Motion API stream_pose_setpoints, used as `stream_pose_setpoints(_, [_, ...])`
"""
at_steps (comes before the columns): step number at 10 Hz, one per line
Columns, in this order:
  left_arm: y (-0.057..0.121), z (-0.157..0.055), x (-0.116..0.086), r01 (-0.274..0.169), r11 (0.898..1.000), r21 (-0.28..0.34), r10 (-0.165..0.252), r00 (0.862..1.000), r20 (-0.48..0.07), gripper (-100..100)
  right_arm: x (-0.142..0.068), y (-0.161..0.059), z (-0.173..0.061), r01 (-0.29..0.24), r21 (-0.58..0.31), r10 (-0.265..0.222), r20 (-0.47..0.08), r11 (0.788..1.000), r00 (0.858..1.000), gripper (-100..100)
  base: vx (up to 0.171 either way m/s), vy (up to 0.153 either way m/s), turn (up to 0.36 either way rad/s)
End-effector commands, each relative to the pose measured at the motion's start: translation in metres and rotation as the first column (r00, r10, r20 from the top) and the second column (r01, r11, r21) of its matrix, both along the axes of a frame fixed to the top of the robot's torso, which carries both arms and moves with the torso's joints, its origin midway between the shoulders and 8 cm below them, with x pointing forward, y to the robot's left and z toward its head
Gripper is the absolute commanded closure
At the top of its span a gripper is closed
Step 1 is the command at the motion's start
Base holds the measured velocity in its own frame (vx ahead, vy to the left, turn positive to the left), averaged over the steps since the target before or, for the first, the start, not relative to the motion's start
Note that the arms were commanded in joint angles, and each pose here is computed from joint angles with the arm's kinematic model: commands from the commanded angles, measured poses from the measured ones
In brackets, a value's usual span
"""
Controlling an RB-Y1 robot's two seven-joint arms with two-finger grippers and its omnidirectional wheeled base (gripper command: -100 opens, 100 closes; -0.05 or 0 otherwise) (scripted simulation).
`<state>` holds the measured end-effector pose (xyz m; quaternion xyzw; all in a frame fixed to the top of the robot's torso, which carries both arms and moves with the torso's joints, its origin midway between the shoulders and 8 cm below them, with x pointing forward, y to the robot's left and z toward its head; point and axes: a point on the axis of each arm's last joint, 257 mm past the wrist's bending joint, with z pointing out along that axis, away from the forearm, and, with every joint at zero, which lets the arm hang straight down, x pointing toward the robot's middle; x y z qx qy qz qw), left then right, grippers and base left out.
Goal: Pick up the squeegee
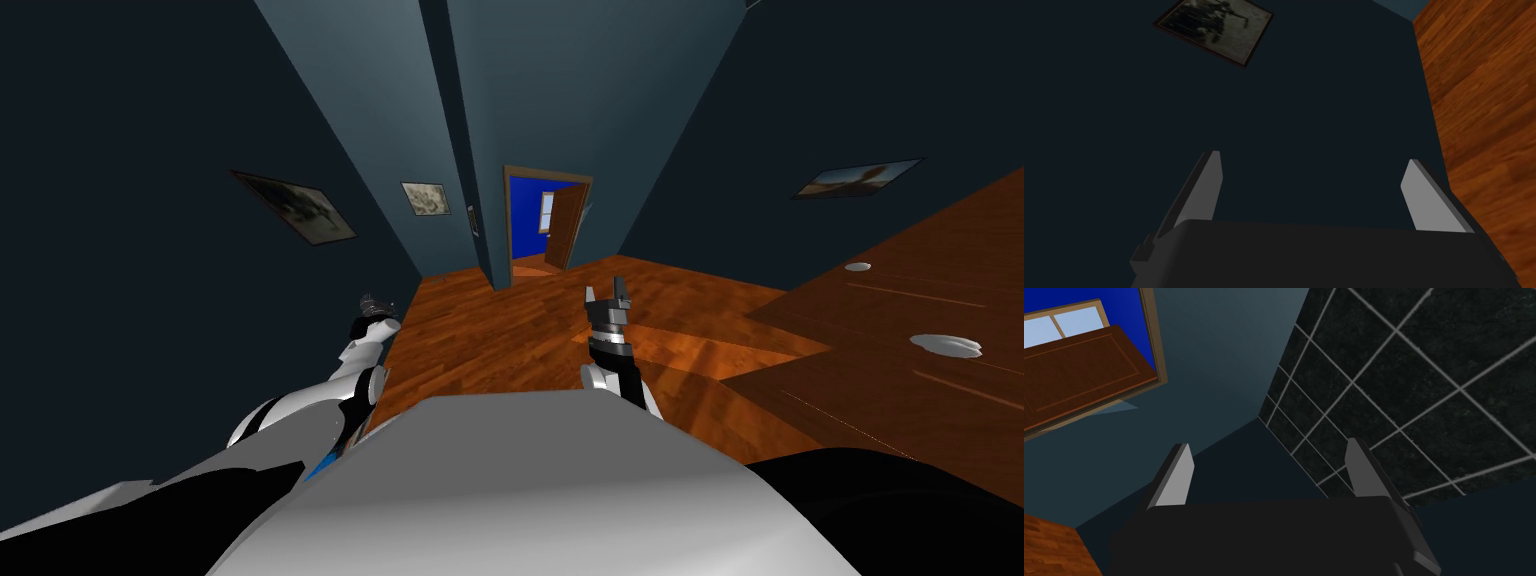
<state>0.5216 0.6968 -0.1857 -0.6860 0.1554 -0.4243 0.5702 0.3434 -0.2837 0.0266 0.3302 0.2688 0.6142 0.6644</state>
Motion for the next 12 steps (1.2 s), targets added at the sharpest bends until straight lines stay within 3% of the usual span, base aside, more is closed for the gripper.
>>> stream_pose_setpoints(1, [0.0,-0.004,-0.003,-0.007,1.0,-0.003,0.007,1.0,-0.003,-100,0.0,0.0,0.0,0.0,0.0,0.0,0.0,1.0,1.0,0,0.213,-0.094,-0.032])
stream_pose_setpoints(12, [0.004,-0.032,-0.019,-0.048,0.999,-0.018,0.047,0.998,-0.031,-100,0.0,0.0,0.0,0.0,0.0,0.0,0.0,1.0,1.0,0,0.235,-0.074,-0.023])
